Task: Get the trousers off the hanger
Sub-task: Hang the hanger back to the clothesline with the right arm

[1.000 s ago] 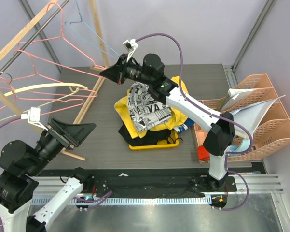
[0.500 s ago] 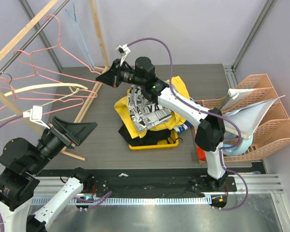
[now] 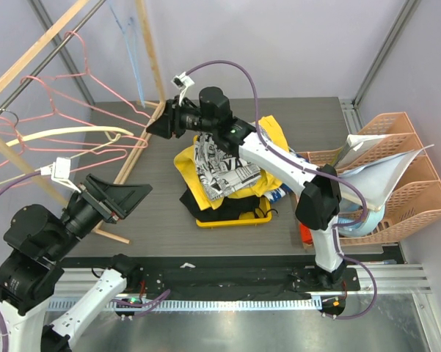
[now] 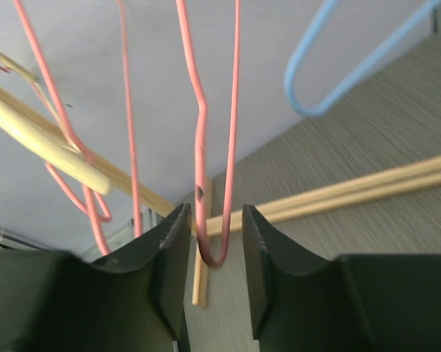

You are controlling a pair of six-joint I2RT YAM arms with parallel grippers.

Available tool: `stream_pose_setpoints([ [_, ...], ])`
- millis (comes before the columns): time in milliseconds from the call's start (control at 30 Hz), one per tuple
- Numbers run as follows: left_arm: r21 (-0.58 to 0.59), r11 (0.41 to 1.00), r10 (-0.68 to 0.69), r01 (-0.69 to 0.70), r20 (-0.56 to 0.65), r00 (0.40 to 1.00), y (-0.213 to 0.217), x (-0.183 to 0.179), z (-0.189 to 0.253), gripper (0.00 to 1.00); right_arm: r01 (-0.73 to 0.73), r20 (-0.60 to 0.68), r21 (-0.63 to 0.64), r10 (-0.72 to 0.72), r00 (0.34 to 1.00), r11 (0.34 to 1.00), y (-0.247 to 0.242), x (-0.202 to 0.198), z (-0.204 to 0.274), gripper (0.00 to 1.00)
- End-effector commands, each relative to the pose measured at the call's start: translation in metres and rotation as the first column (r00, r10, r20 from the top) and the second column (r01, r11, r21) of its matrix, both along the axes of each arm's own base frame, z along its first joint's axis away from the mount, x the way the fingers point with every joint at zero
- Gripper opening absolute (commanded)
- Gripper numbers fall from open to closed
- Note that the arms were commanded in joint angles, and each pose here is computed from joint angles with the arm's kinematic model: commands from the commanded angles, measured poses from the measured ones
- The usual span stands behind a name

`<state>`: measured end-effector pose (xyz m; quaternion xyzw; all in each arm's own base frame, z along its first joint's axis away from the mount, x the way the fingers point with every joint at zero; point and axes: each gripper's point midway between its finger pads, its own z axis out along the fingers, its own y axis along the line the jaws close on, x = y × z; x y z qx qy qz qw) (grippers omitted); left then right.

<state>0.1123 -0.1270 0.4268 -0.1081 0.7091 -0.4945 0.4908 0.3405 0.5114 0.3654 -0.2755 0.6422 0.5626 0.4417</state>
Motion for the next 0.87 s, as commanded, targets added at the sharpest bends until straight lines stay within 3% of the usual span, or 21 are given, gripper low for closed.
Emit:
stream_pose_setpoints([
  [0,0.045,0.999,-0.018,0.017,0.011,1.000,-0.004,0.004,-0.006,0.82,0.064,-0.024,-0.083,-0.066,0.998,0.995,-0.030,-0.014,0.016,0.44],
  [167,0.068,0.997,-0.033,0.033,-0.001,0.999,-0.006,0.004,-0.020,0.83,0.225,-0.050,-0.220,-0.241,0.969,0.949,-0.078,-0.019,0.014,0.67],
  [300,0.077,0.996,-0.052,0.054,-0.031,0.998,-0.009,0.004,-0.034,0.84,0.375,-0.092,-0.352,-0.431,0.898,0.858,-0.132,-0.026,0.002,0.80],
  [333,0.085,0.994,-0.058,0.062,-0.051,0.997,-0.012,0.006,-0.042,0.84,0.437,-0.116,-0.414,-0.523,0.845,0.798,-0.152,-0.027,-0.011,0.82],
  [400,0.115,0.991,-0.060,0.071,-0.099,0.993,-0.013,0.008,-0.057,0.85,0.480,-0.137,-0.469,-0.598,0.789,0.741,-0.185,-0.041,-0.022,0.86],
  [433,0.139,0.987,-0.059,0.076,-0.125,0.990,-0.015,0.012,-0.064,0.85,0.505,-0.161,-0.511,-0.654,0.739,0.696,-0.202,-0.048,-0.035,0.94],
  [467,0.154,0.984,-0.061,0.086,-0.157,0.986,-0.015,0.012,-0.072,0.85,0.538,-0.167,-0.486,-0.678,0.716,0.688,-0.222,-0.060,-0.022,0.95],
  [533,0.163,0.980,-0.083,0.115,-0.189,0.978,-0.020,0.012,-0.080,0.85,0.554,-0.217,-0.547,-0.746,0.630,0.627,-0.246,-0.075,-0.057,1.00],
  [567,0.151,0.981,-0.096,0.124,-0.183,0.978,-0.022,0.012,-0.079,0.85,0.578,-0.243,-0.512,-0.752,0.612,0.636,-0.260,-0.088,-0.048,1.00],
  [667,0.084,0.985,-0.134,0.151,-0.175,0.975,-0.029,0.008,-0.083,0.85,0.563,-0.314,-0.592,-0.809,0.497,0.576,-0.286,-0.113,-0.108,1.00],
  [733,0.055,0.985,-0.149,0.163,-0.202,0.968,-0.034,0.008,-0.098,0.85,0.570,-0.362,-0.538,-0.781,0.509,0.621,-0.297,-0.131,-0.107,1.00],
  [767,0.000,0.984,-0.173,0.176,-0.178,0.969,-0.036,0.003,-0.092,0.86,0.532,-0.393,-0.561,-0.770,0.503,0.634,-0.298,-0.143,-0.131,1.00],
  [833,-0.057,0.976,-0.216,0.209,-0.200,0.956,-0.044,0.001,-0.110,0.86,0.531,-0.459,-0.436,-0.687,0.563,0.727,-0.294,-0.156,-0.116,1.00],
])
